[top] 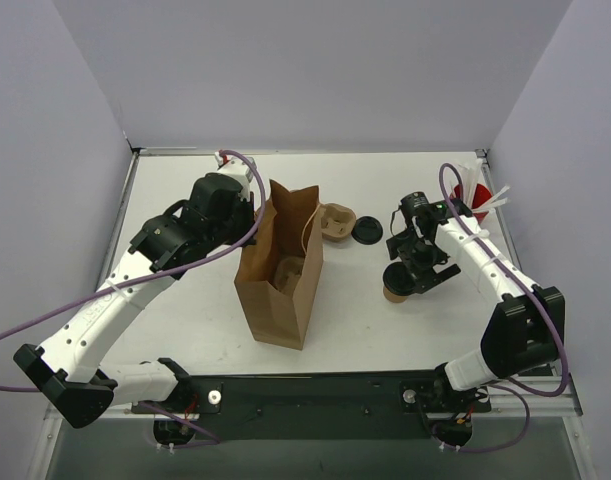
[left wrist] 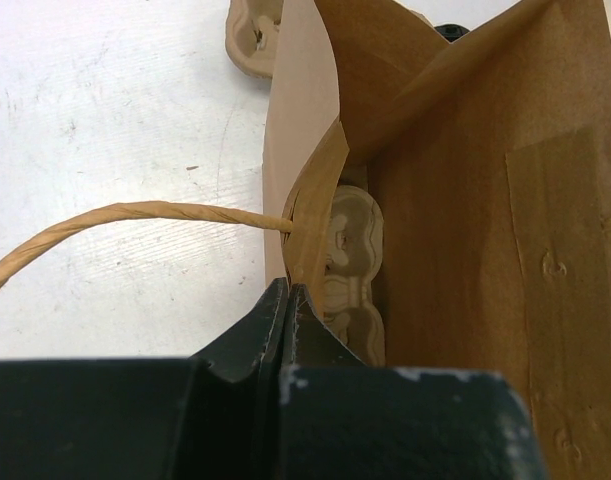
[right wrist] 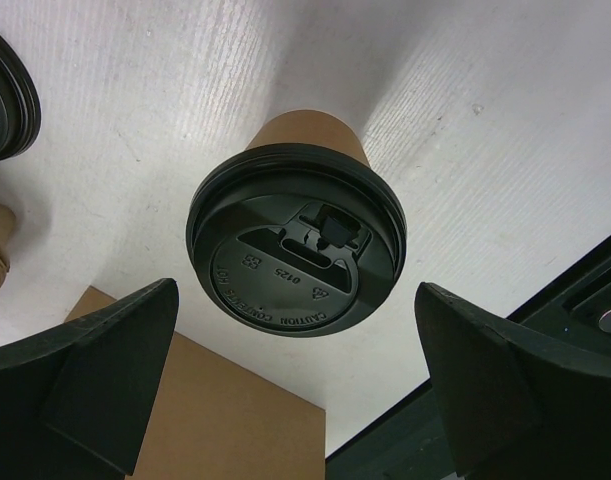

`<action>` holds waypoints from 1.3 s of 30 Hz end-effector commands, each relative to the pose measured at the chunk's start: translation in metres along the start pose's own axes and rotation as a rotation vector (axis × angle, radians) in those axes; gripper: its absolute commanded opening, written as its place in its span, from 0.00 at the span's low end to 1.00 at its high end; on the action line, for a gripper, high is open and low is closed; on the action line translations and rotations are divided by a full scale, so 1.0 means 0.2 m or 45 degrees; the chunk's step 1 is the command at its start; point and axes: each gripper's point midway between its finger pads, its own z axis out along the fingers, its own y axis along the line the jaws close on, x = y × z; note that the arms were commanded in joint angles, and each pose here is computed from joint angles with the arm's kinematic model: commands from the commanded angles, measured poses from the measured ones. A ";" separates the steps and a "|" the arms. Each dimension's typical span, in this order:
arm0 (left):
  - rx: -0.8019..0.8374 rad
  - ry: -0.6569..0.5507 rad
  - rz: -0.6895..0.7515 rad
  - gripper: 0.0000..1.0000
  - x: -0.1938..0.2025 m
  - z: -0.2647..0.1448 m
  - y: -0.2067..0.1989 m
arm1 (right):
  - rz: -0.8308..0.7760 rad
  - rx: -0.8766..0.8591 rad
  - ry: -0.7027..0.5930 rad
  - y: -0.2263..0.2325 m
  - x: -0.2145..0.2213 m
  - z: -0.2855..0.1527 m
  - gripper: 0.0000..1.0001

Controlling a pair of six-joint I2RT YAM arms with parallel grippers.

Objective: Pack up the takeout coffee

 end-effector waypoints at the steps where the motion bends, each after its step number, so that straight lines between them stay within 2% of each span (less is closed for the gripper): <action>1: 0.012 -0.071 -0.004 0.00 -0.11 -0.03 -0.01 | 0.021 0.060 0.005 -0.03 0.00 0.02 0.99; 21: 0.009 -0.059 -0.004 0.00 -0.10 -0.01 -0.01 | -0.041 0.120 0.038 -0.07 0.03 0.07 0.93; 24: 0.009 -0.063 -0.006 0.00 -0.10 -0.02 0.00 | -0.049 0.121 0.042 -0.07 0.03 0.07 0.90; 29: 0.004 -0.062 -0.009 0.00 -0.10 -0.01 0.00 | -0.060 0.127 0.044 -0.08 0.03 0.08 0.79; 39: 0.004 -0.066 -0.013 0.00 -0.11 -0.02 0.00 | -0.116 0.115 0.047 -0.07 0.03 0.06 0.69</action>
